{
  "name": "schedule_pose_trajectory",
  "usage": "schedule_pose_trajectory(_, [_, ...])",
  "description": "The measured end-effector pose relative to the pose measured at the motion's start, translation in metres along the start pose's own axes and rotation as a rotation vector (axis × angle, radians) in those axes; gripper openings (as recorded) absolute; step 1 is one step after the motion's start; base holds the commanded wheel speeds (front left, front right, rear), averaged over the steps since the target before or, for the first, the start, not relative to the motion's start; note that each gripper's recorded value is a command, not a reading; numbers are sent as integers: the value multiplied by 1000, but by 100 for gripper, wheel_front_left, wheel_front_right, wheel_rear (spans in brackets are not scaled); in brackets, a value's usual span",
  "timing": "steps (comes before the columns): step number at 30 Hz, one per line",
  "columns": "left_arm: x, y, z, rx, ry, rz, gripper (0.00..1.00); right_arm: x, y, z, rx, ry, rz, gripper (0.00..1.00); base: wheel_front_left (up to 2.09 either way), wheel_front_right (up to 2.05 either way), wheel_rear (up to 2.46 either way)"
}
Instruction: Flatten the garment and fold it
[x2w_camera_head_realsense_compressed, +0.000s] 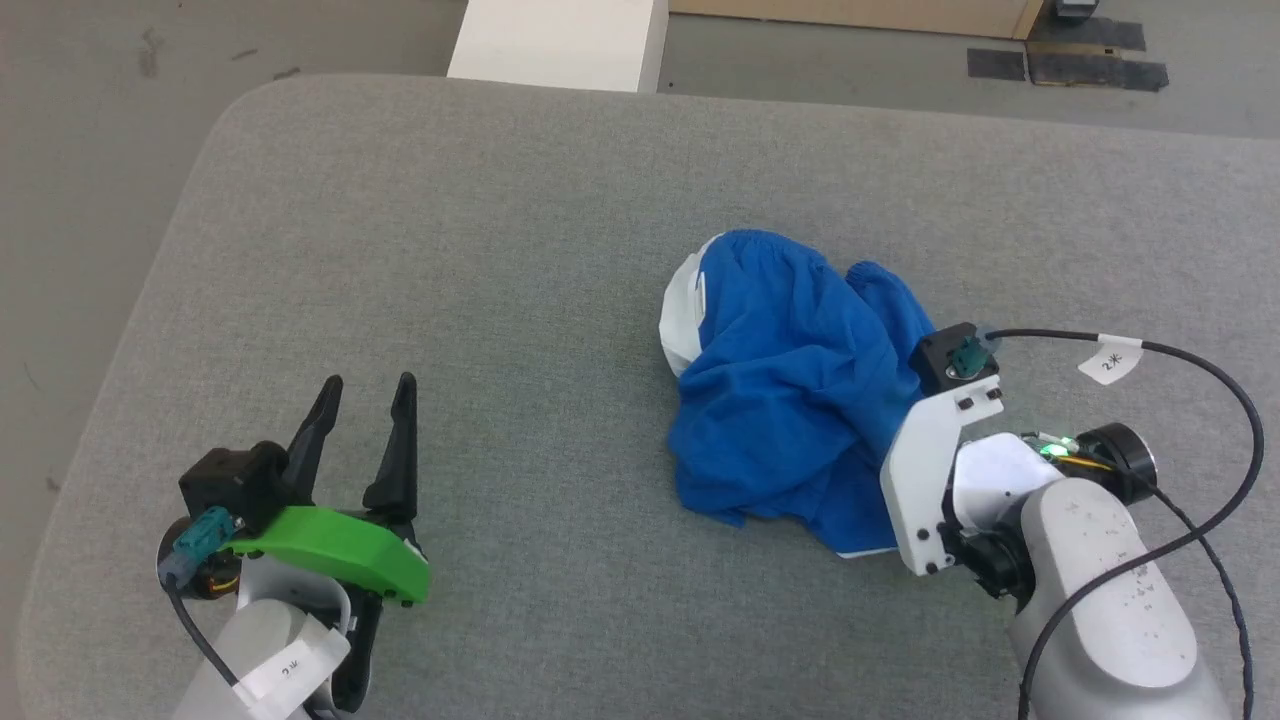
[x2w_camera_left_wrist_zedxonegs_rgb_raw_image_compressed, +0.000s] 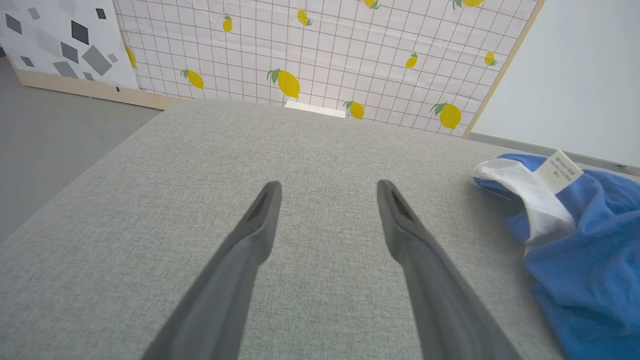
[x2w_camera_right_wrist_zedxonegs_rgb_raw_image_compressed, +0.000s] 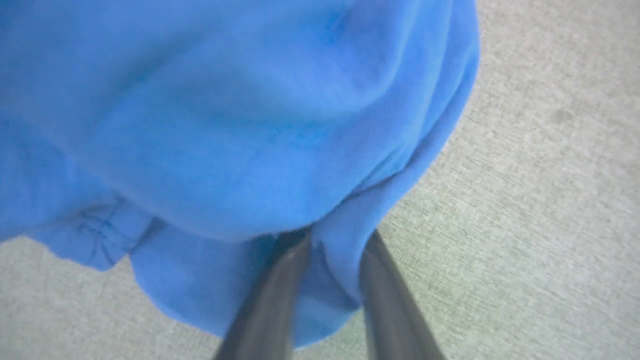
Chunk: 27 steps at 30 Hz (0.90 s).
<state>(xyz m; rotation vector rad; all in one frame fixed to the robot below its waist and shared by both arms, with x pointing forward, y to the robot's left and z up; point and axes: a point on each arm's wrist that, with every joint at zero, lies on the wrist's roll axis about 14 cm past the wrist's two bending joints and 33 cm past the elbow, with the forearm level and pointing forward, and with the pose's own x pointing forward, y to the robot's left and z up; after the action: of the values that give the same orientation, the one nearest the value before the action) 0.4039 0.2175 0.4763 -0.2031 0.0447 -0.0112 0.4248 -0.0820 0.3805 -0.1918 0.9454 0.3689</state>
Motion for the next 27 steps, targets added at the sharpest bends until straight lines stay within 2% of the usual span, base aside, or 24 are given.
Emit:
schedule_pose_trajectory(5, [1, -5, 3, -1, -11, -14, 100, -17, -18, 24, 71, -138, -29, 0, 0, 0, 0])
schedule_pose_trajectory(11, [0, -17, 11, -5, -35, -45, 100, -56, -71, 44, 216, -303, -145, 0, 0, 0, 0])
schedule_pose_trajectory(16, [-2, -27, 18, -7, -54, -73, 100, -78, -116, -12, 362, -255, -274, 0, 0, 0, 0])
schedule_pose_trajectory(20, [-4, -33, 21, -7, -62, -88, 100, -80, -116, -72, 439, -125, -281, 0, 0, 0, 0])
schedule_pose_trajectory(22, [-5, -35, 20, -7, -61, -95, 100, -81, -112, -88, 469, -100, -271, 0, 0, 0, 0])
schedule_pose_trajectory(23, [-5, -37, 20, -8, -60, -99, 100, -83, -113, -89, 482, -119, -268, 19, 0, 0, 0])
schedule_pose_trajectory(24, [-6, -38, 19, -8, -57, -104, 100, -84, -113, -86, 491, -147, -263, 100, 0, 0, 0])
schedule_pose_trajectory(27, [-7, -43, 19, -8, -55, -116, 100, -94, -115, -65, 515, -289, -248, 100, 0, 0, 0])
